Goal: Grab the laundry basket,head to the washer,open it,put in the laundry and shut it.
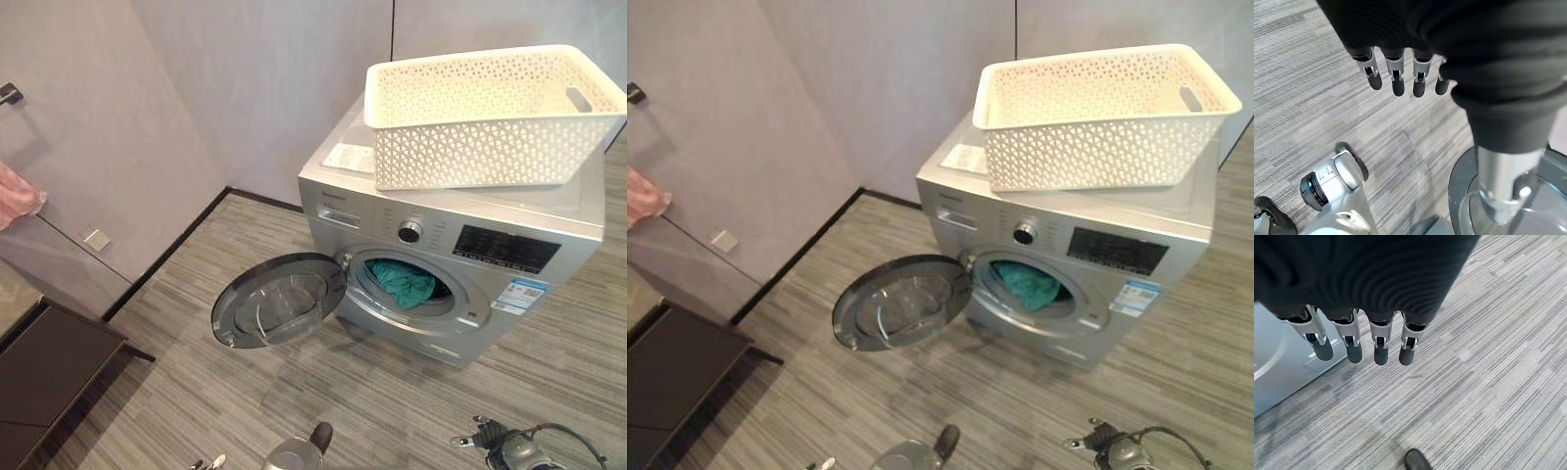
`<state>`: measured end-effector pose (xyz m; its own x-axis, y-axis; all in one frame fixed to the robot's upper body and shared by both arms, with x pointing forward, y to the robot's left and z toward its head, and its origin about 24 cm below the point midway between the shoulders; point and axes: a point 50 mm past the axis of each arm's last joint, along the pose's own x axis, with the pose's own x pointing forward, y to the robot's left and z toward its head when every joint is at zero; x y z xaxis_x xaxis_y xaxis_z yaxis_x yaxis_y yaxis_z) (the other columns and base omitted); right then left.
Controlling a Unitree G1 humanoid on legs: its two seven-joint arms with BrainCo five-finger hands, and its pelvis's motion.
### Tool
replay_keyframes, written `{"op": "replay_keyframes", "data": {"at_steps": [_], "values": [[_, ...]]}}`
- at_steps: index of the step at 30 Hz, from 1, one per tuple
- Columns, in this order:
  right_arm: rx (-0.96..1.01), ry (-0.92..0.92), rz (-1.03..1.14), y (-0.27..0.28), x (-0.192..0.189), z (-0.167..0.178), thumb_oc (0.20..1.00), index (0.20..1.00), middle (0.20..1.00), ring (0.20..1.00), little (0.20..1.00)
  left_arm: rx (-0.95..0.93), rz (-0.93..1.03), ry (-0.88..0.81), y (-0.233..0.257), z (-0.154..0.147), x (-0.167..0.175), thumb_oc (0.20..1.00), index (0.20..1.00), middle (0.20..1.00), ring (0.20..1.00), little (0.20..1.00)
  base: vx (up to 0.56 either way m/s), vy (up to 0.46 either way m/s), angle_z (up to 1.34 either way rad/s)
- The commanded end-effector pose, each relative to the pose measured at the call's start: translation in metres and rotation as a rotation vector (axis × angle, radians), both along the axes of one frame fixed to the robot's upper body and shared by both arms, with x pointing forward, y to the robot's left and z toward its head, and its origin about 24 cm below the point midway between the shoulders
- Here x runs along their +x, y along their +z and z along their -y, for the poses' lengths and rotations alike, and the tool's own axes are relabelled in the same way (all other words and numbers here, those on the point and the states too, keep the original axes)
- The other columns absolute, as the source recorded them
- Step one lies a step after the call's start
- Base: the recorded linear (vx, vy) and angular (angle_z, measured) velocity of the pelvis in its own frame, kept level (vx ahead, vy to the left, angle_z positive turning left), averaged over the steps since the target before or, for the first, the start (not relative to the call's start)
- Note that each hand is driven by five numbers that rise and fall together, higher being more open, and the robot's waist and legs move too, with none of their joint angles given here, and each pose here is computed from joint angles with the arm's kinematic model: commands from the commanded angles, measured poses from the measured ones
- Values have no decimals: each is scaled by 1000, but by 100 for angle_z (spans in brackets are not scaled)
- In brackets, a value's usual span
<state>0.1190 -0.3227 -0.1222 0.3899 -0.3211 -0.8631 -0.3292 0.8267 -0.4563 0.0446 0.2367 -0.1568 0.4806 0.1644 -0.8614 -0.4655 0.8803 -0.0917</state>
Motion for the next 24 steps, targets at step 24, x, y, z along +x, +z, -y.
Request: {"op": "replay_keyframes", "data": {"at_steps": [24], "values": [[-6,-161,23,8,-27,27,1000,1000,1000,1000,1000,283,309,23,61,-87,54,1000,1000,1000,1000,1000,-53,96,14]]}}
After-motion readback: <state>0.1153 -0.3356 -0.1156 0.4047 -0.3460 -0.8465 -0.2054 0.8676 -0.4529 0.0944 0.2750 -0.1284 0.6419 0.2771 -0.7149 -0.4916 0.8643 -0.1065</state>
